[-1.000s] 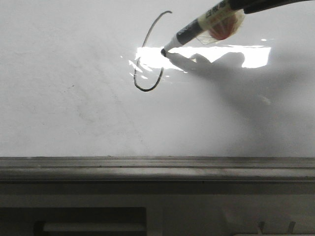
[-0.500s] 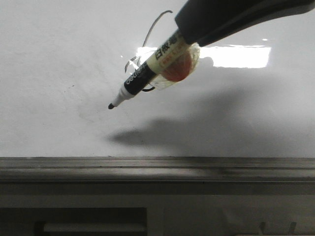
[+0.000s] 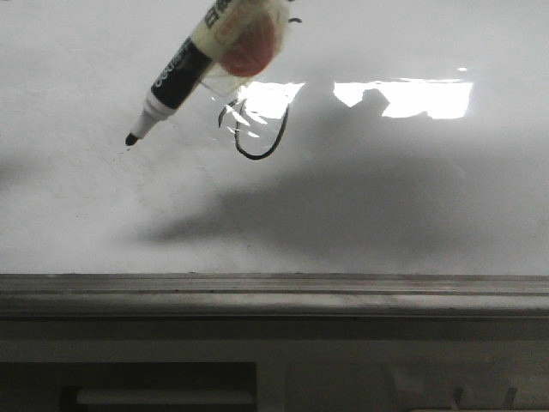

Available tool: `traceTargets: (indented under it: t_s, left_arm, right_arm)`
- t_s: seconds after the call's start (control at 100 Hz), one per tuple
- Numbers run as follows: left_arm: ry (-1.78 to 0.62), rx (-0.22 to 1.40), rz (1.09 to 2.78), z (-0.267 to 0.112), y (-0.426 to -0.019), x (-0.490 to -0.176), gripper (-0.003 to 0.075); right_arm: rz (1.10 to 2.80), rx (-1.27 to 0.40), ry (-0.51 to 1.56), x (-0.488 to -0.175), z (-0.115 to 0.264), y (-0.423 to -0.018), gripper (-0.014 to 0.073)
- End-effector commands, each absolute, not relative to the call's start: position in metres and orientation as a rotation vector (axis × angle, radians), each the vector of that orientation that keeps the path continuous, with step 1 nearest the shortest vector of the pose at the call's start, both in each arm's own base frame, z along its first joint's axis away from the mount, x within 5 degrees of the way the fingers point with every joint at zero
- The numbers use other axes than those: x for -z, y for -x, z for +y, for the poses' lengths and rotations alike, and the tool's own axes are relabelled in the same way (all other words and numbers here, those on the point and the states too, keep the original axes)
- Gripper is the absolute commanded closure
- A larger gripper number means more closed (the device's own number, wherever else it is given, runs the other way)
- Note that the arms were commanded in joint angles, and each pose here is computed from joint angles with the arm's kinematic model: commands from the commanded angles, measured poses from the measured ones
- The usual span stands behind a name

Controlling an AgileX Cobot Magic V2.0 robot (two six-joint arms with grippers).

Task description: Write number 6 on whiteboard

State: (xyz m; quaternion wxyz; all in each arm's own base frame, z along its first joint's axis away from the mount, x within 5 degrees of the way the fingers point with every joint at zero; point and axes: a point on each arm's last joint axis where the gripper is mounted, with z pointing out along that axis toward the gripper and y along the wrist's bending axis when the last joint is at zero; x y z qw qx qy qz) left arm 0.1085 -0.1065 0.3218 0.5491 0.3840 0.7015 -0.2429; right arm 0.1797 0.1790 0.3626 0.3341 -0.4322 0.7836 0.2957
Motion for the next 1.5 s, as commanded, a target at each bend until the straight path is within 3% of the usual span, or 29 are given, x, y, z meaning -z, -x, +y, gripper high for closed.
traceTargets:
  t_s: [0.0, 0.4, 0.89, 1.0, 1.11, 1.17, 1.26, 1.41, 1.49]
  left_arm:
    - [-0.885, 0.603, 1.619, -0.119, -0.115, -0.335, 0.0304]
    - [-1.036, 0.628, 1.679, -0.16, -0.13, -0.318, 0.033]
    - [-1.053, 0.61, 1.674, -0.16, -0.13, -0.317, 0.0558]
    - [-1.053, 0.61, 1.674, -0.16, -0.13, -0.317, 0.0626]
    - [-1.053, 0.61, 1.674, -0.16, -0.13, -0.317, 0.0741]
    - [-1.055, 0.608, 1.673, -0.16, -0.13, -0.317, 0.0741]
    - [-1.045, 0.601, 1.67, -0.16, -0.131, -0.318, 0.0741]
    - [-1.001, 0.573, 1.652, -0.158, -0.134, -0.321, 0.0741]
    - [-0.973, 0.57, 1.643, -0.156, -0.134, -0.324, 0.0741]
  right_arm:
    - [1.973, -0.792, 1.127, -0.382, 0.184, -0.181, 0.064]
    - [1.95, -0.811, 1.205, -0.386, 0.196, -0.179, 0.064]
    - [1.935, -0.784, 1.182, -0.387, 0.195, -0.182, 0.064]
    - [1.935, -0.784, 1.182, -0.387, 0.195, -0.182, 0.064]
    - [1.936, -0.785, 1.184, -0.387, 0.195, -0.182, 0.064]
    - [1.937, -0.786, 1.186, -0.387, 0.195, -0.182, 0.0634]
    - [1.937, -0.785, 1.202, -0.387, 0.195, -0.181, 0.0548]
    - [1.934, -0.778, 1.184, -0.387, 0.194, -0.183, 0.0208]
    - [1.945, -0.761, 1.15, -0.388, 0.188, -0.189, 0.0115]
